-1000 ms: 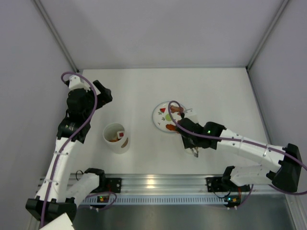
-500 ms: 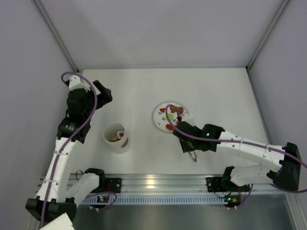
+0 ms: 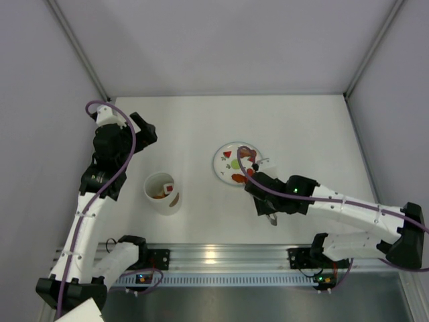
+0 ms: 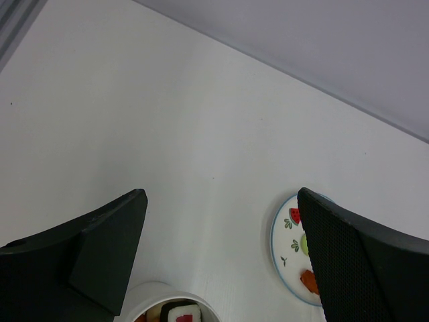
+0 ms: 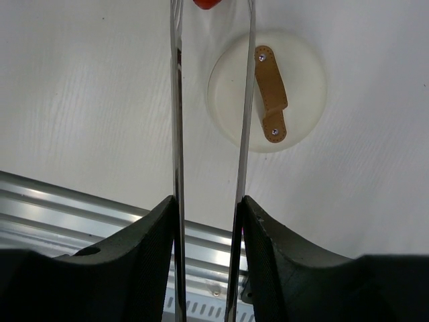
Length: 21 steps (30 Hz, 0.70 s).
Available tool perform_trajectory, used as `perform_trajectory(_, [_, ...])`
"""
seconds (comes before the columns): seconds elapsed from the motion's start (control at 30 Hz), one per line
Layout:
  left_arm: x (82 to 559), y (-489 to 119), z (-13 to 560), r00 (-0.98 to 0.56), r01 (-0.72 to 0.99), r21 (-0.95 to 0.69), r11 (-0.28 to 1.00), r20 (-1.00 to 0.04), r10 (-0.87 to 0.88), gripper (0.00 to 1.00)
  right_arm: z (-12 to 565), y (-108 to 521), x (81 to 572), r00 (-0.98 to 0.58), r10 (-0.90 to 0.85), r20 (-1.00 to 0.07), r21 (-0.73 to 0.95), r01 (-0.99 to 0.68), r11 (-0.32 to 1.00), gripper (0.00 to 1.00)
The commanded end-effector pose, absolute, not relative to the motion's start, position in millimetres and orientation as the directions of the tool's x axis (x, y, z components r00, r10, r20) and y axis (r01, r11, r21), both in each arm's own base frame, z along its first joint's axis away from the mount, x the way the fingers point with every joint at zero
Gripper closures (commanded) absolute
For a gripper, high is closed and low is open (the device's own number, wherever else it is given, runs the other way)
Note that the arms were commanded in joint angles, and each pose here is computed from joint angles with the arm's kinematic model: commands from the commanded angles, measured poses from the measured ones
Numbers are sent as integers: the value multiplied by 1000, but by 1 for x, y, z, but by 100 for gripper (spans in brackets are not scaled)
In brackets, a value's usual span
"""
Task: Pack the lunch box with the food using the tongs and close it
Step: Pick up the fake food from the plate.
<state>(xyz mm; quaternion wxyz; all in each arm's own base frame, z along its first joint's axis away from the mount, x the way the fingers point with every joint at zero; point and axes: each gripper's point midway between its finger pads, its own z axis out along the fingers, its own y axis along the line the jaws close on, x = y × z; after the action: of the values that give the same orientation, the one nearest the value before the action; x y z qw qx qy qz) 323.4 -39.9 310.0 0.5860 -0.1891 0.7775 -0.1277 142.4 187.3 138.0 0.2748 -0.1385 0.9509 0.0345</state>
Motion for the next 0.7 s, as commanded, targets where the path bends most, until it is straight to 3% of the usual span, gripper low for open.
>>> perform_trajectory(0.0, [323, -40, 317, -219, -126, -433, 893, -865, -451, 1, 139, 178, 137, -811, -239, -535, -24, -268, 963, 57])
perform_trajectory(0.67, [323, -40, 317, -217, -128, -432, 892, -866, -451, 1, 141, 186, 158, -788, -214, -577, -44, -232, 972, 63])
